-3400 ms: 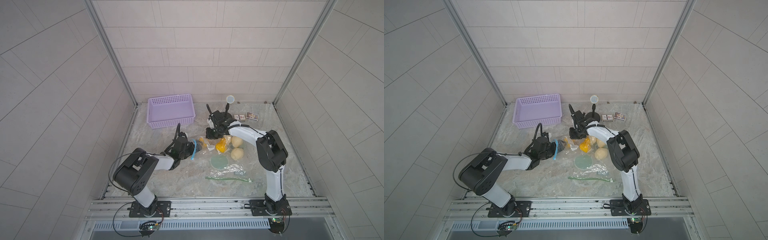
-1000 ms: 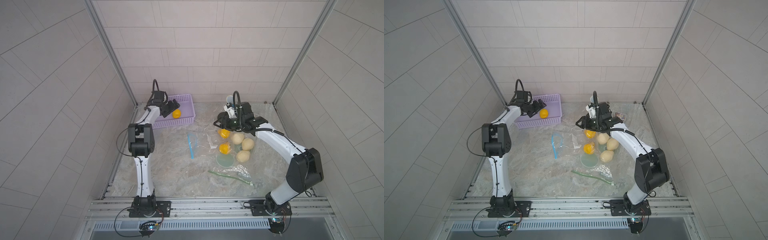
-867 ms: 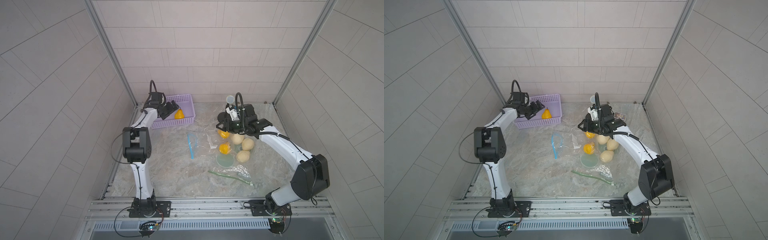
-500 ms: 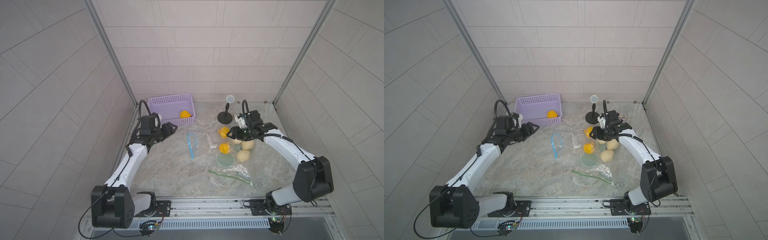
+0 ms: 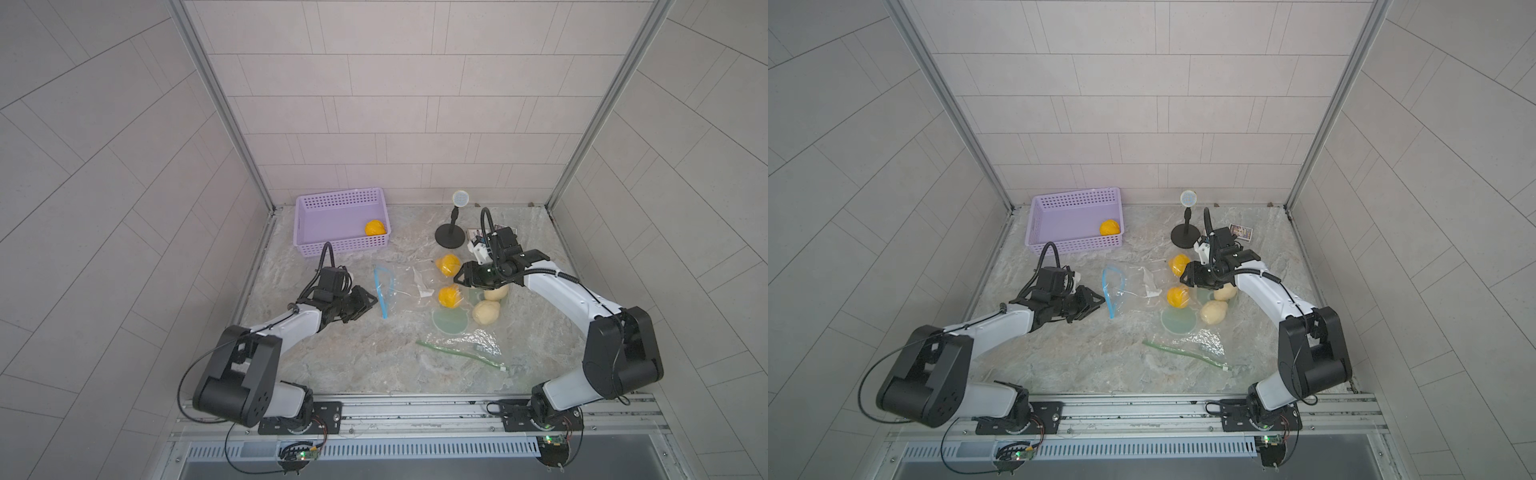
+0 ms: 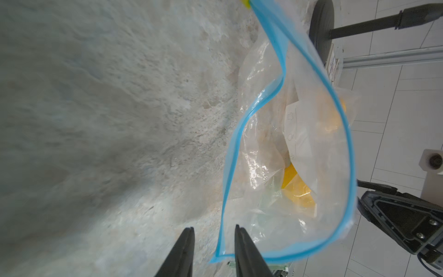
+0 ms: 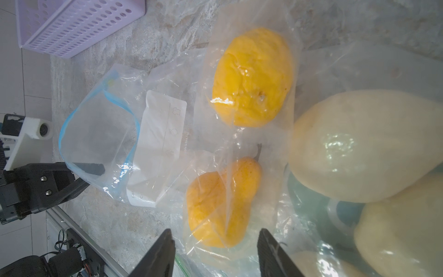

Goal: Open the zip-top bag and take out the pear
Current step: Adjust the zipper food storage bag at the center of the board.

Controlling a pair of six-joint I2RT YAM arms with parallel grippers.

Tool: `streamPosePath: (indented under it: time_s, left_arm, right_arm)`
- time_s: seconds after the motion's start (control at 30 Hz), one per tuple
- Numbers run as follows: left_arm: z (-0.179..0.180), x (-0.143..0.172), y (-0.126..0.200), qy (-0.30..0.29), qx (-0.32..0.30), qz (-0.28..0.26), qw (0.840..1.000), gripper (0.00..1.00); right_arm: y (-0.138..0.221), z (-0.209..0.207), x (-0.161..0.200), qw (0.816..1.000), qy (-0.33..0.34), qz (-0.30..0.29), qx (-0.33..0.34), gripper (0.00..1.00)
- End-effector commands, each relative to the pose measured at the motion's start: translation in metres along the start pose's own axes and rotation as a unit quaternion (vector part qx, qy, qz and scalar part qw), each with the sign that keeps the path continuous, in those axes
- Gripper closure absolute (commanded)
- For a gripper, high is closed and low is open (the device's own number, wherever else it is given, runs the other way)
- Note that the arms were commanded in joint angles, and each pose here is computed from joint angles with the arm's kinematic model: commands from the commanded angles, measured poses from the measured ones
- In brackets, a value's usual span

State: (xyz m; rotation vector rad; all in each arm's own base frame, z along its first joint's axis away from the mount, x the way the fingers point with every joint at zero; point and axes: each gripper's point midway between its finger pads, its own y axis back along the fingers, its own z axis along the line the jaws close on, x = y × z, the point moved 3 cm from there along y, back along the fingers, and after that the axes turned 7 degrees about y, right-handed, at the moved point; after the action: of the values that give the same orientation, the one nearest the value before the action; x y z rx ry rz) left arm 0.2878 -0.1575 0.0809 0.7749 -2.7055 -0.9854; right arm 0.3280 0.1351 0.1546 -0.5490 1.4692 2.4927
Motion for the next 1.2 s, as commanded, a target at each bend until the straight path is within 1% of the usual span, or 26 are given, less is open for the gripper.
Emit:
streamPosePath:
  time_s: [0.0,0.13,0.23,0.3,0.53,0.6,0.73,0.83,0.93,1.0,1.03,1.07,1.1,1.17]
  left_arm:
    - [-0.044,-0.02,-0.005,-0.009,0.091,-0.03,0.995,0.62]
    - [-0.062,-0.017,-0.024,-0.023,0.11,-0.004,0.994,0.6]
    - [-0.063,-0.01,-0.043,-0.031,0.115,0.022,0.993,0.61]
    - [-0.064,-0.013,-0.047,-0.022,0.133,0.021,0.991,0.61]
    - [-0.081,-0.012,-0.056,-0.031,0.166,0.034,0.985,0.61]
    - [-0.081,-0.011,-0.06,-0.028,0.176,0.039,0.983,0.61]
    - [-0.076,-0.008,-0.069,-0.005,0.202,0.055,0.978,0.59]
    - [-0.062,0.0,-0.081,-0.001,0.183,0.065,0.981,0.58]
    - [-0.045,0.006,-0.089,0.0,0.16,0.067,0.985,0.58]
    - [-0.038,0.008,-0.092,-0.001,0.147,0.068,0.987,0.58]
    - [-0.033,0.009,-0.092,-0.002,0.138,0.067,0.988,0.58]
    - [-0.028,0.009,-0.092,-0.005,0.124,0.064,0.99,0.58]
    - [-0.025,0.011,-0.091,-0.01,0.114,0.064,0.991,0.58]
    - [-0.017,0.012,-0.089,-0.021,0.089,0.062,0.994,0.56]
  right_arm:
    - [-0.002,-0.009,0.003,1.0,0.005,0.005,0.016,0.42]
    - [-0.004,-0.012,0.004,1.0,0.002,0.007,0.021,0.43]
    - [-0.01,-0.021,0.004,0.999,-0.007,0.01,0.033,0.43]
    - [-0.014,-0.024,0.005,0.999,-0.009,0.015,0.034,0.44]
    - [-0.024,-0.034,0.014,0.999,-0.016,0.024,0.046,0.44]
    - [-0.026,-0.036,0.016,0.998,-0.017,0.024,0.05,0.44]
    - [-0.022,-0.04,0.015,0.998,-0.015,0.017,0.066,0.44]
    - [-0.018,-0.037,0.012,0.998,-0.012,0.009,0.063,0.42]
    - [-0.026,-0.037,0.011,0.998,-0.011,0.019,0.051,0.42]
    - [-0.036,-0.035,0.01,0.999,-0.016,0.024,0.033,0.48]
    - [-0.039,-0.032,0.008,0.999,-0.016,0.026,0.022,0.6]
    - [-0.039,-0.03,0.006,0.999,-0.017,0.025,0.016,0.74]
    - [-0.036,-0.026,0.003,1.0,-0.012,0.018,0.012,0.83]
    - [-0.023,-0.008,-0.006,1.0,0.011,-0.004,0.002,0.96]
